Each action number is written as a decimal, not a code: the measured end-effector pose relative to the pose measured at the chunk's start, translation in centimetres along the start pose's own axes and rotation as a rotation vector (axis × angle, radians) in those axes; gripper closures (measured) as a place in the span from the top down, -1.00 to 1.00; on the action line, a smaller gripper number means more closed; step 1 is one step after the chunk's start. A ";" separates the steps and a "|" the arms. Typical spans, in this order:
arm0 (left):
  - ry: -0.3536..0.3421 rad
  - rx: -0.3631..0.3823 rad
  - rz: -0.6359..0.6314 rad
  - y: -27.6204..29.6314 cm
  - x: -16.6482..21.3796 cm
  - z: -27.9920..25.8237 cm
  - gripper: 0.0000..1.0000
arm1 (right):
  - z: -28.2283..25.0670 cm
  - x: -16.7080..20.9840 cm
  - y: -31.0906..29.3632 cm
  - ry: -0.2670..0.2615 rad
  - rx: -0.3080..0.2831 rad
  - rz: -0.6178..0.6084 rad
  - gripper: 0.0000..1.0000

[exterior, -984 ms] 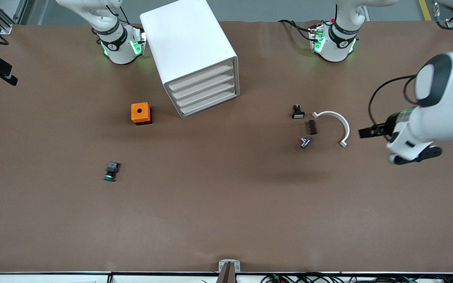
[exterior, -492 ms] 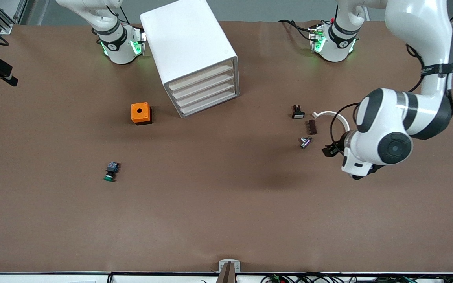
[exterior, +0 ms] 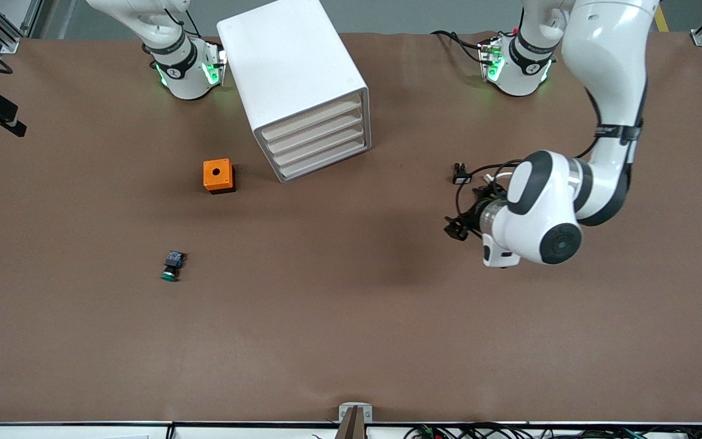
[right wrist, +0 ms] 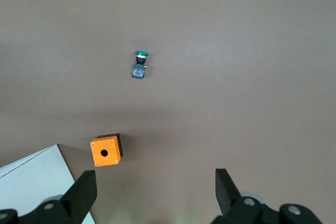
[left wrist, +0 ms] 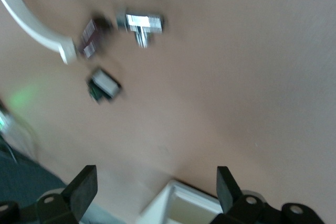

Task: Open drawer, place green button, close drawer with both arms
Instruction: 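Reach the left gripper toward the white cabinet's drawer handle, then hook the left gripper onto the drawer front of the cabinet, then pull the drawer open with the left gripper while the right gripper reaches out, then grasp the green mushroom button with the right gripper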

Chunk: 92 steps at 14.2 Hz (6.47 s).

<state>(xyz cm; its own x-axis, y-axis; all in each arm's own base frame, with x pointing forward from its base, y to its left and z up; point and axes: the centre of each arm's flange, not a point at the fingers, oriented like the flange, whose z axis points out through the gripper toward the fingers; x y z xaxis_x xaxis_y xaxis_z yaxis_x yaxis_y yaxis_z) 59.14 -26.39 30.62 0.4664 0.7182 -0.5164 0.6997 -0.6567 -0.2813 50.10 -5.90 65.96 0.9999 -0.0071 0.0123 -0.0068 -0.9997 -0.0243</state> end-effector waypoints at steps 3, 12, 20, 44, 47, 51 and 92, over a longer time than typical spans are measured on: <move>-0.096 0.017 -0.169 2.6 -1.8 3.5 1.00 | 0.3 0.2 0.0 -0.007 0.000 0.000 1.00; -0.370 0.157 -0.677 7.9 -4.1 12.3 1.00 | -0.4 0.4 0.0 0.009 -0.002 -0.001 1.00; -0.475 0.354 -0.864 9.4 -7.0 20.6 1.00 | -0.3 0.4 0.1 0.006 -0.002 0.001 1.00; -0.471 0.722 -0.888 7.7 -14.2 31.4 -0.04 | 0.1 0.6 0.7 -0.003 -0.001 0.011 1.00; -0.466 0.755 -0.869 7.3 -15.4 32.1 -0.48 | 0.3 0.7 0.8 -0.008 -0.001 0.013 1.00; -0.457 0.762 -0.896 7.3 -15.1 32.6 -0.83 | 3.8 2.7 1.4 -0.073 0.001 0.022 1.00; -0.755 0.337 -0.794 8.9 1.2 16.6 1.00 | 48.4 7.7 -8.0 0.112 -0.023 0.249 0.81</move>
<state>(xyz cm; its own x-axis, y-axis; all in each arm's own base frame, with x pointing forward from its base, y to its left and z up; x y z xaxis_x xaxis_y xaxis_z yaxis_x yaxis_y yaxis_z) 56.99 -35.18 14.09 -0.5660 0.7109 -0.4175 0.4174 -0.1896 -0.8887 58.44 3.26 17.91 0.9598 -0.2539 0.1193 -0.2537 -0.9671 -0.0176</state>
